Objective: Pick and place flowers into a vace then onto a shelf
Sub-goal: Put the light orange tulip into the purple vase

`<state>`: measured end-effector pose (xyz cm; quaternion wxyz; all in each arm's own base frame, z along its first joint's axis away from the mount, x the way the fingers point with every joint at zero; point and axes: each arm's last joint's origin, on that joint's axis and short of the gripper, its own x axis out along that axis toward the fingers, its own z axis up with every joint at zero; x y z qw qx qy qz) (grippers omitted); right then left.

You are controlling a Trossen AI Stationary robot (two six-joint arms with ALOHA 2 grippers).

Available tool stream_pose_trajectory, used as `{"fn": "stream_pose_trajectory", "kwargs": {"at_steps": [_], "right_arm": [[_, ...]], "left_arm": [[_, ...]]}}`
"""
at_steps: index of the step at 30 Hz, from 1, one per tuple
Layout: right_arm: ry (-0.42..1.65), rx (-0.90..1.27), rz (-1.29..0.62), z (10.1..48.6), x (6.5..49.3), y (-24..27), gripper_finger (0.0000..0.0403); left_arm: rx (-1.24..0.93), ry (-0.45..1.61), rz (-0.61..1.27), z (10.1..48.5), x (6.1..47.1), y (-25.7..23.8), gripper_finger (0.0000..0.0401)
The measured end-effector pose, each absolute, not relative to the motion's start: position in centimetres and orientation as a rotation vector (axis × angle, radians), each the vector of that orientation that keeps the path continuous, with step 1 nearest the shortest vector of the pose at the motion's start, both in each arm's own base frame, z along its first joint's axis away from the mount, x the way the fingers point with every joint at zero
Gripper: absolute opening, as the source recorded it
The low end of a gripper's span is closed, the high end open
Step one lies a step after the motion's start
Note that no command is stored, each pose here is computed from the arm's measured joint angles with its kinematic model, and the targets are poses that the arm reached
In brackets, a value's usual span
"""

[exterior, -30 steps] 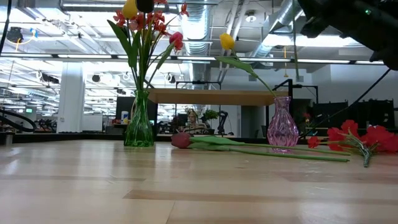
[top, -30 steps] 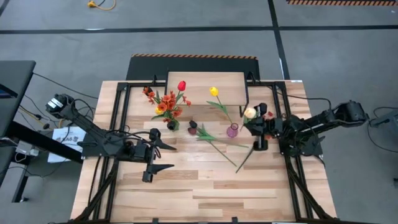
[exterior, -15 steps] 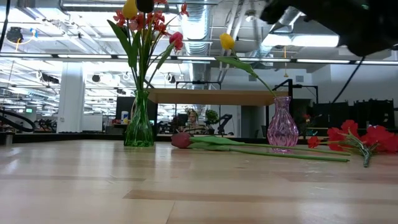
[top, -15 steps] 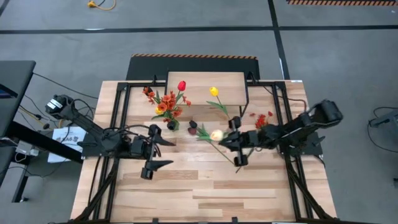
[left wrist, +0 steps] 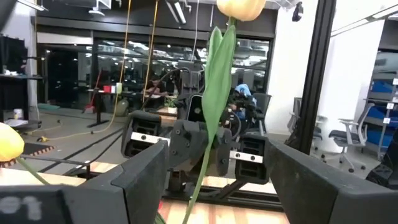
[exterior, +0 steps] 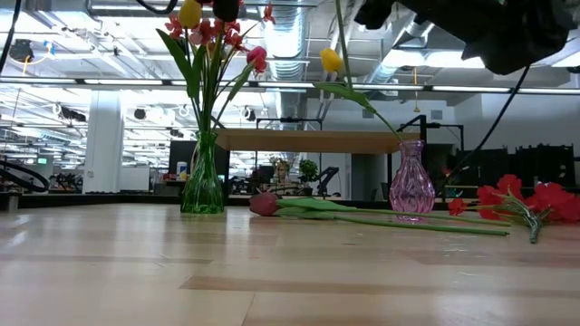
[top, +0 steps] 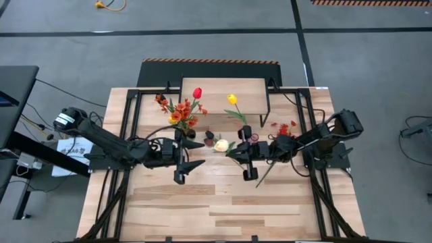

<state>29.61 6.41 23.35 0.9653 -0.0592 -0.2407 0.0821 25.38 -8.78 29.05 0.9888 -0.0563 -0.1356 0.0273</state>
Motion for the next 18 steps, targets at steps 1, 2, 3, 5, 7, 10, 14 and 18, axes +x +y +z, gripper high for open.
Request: {"fn": "stream_pose_trajectory", "kwargs": {"at_steps": [1, 2, 3, 5, 7, 10, 14, 18], "right_arm": [[-0.482, -0.12, 0.167, 23.4, 29.7, 6.4, 0.0], [-0.474, -0.121, 0.167, 23.4, 29.9, 6.5, 0.0], [-0.462, -0.123, 0.168, 23.5, 30.0, 6.5, 0.0], [-0.437, -0.126, 0.172, 23.5, 30.4, 6.6, 0.0], [-0.425, -0.129, 0.173, 23.8, 30.8, 6.7, 0.0], [-0.396, -0.137, 0.175, 24.0, 31.3, 6.8, 0.0], [-0.395, -0.139, 0.175, 24.2, 31.5, 6.8, 0.0], [-0.399, -0.139, 0.179, 24.2, 31.4, 6.9, 0.0]], "left_arm": [[-0.112, -0.27, 0.055, 29.0, 25.4, -8.8, 0.0256], [-0.112, -0.269, 0.055, 29.0, 25.4, -8.8, 0.0256], [-0.115, -0.266, 0.054, 29.0, 25.4, -8.8, 0.0256], [-0.133, -0.264, 0.049, 29.0, 25.4, -8.8, 0.0256], [-0.157, -0.265, 0.043, 29.0, 25.4, -8.9, 0.0256], [-0.19, -0.265, 0.032, 29.0, 25.3, -9.0, 0.0256], [-0.176, -0.254, 0.021, 28.9, 25.3, -9.2, 0.0256], [-0.143, -0.256, -0.038, 28.9, 25.3, -9.4, 0.0256]]}}
